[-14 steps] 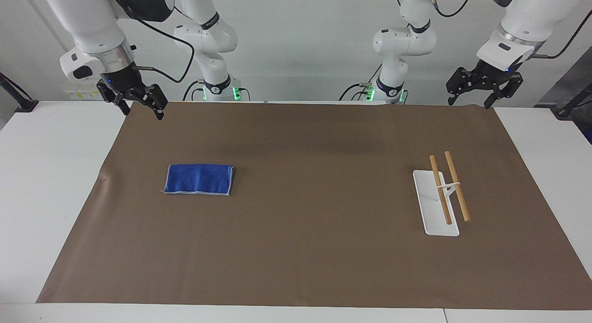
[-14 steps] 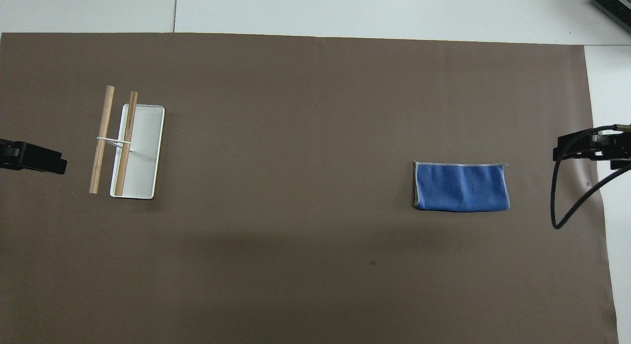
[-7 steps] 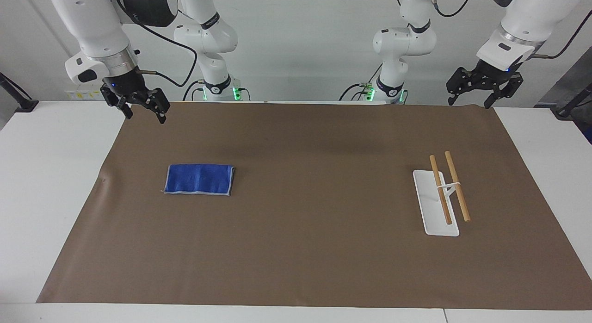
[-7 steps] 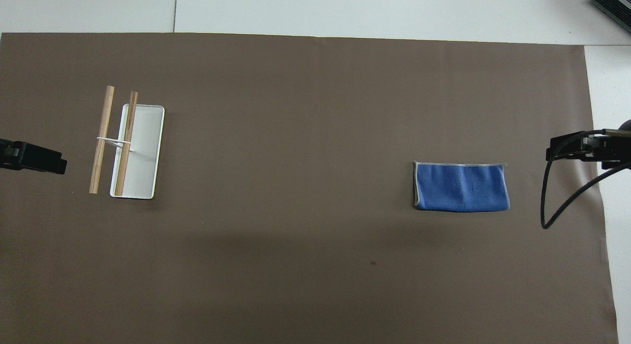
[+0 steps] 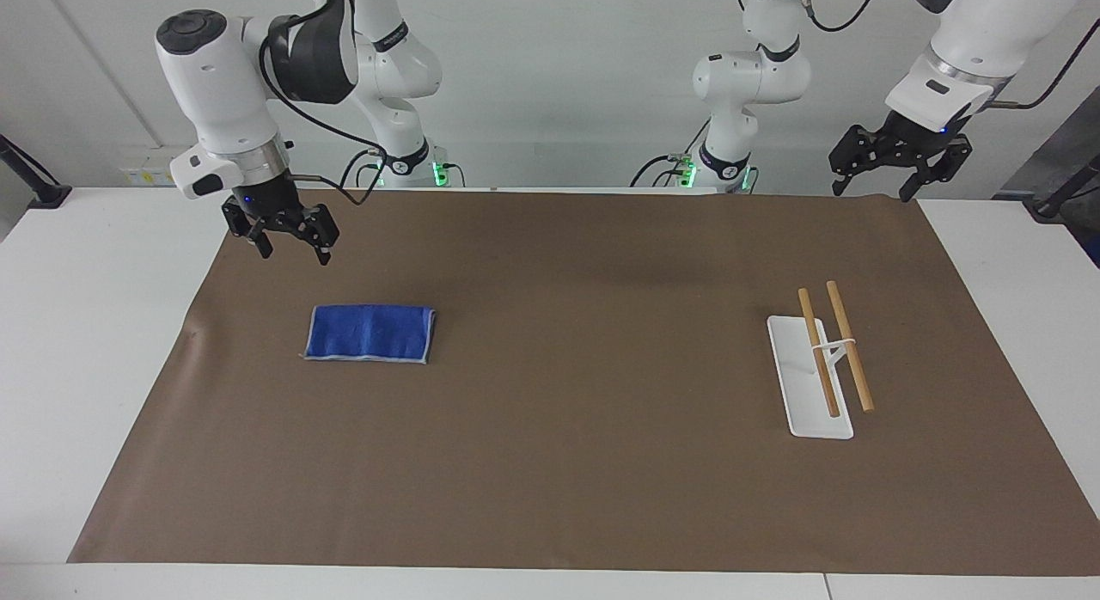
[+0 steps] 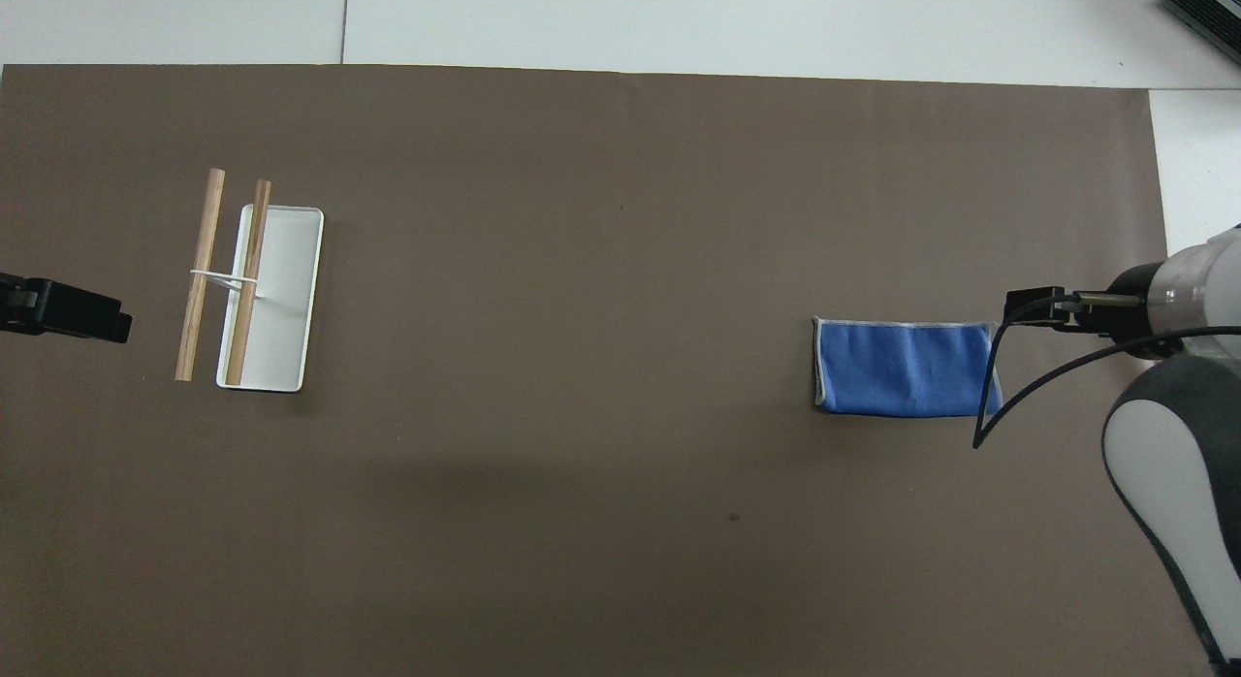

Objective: Right arm passes towel to left arm to hang
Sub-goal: 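Reach the right gripper down and grasp the blue towel's near edge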

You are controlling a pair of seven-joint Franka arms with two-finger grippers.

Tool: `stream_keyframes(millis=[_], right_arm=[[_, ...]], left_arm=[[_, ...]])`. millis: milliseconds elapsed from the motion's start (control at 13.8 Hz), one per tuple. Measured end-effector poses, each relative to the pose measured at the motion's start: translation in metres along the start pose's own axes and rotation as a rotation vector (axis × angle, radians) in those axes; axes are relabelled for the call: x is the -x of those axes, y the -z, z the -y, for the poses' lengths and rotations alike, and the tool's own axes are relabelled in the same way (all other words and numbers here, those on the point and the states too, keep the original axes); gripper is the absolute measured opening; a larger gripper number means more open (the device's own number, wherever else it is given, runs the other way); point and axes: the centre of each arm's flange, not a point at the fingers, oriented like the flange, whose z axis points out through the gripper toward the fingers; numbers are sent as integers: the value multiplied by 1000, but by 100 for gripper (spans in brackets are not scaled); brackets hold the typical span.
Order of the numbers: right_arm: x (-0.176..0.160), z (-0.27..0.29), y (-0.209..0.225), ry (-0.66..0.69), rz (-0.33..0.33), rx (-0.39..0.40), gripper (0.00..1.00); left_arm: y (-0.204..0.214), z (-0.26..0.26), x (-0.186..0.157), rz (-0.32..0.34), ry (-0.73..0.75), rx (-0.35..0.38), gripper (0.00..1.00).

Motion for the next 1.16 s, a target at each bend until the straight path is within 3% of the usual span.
stream_keyframes(millis=[582,1164], right_arm=[[-2,31,-159,57,11,-7,100],[18,36,-206,86,31,-21,100]], left_arm=[[0,0,0,0,0,0,100],[0,0,0,0,0,0,100]])
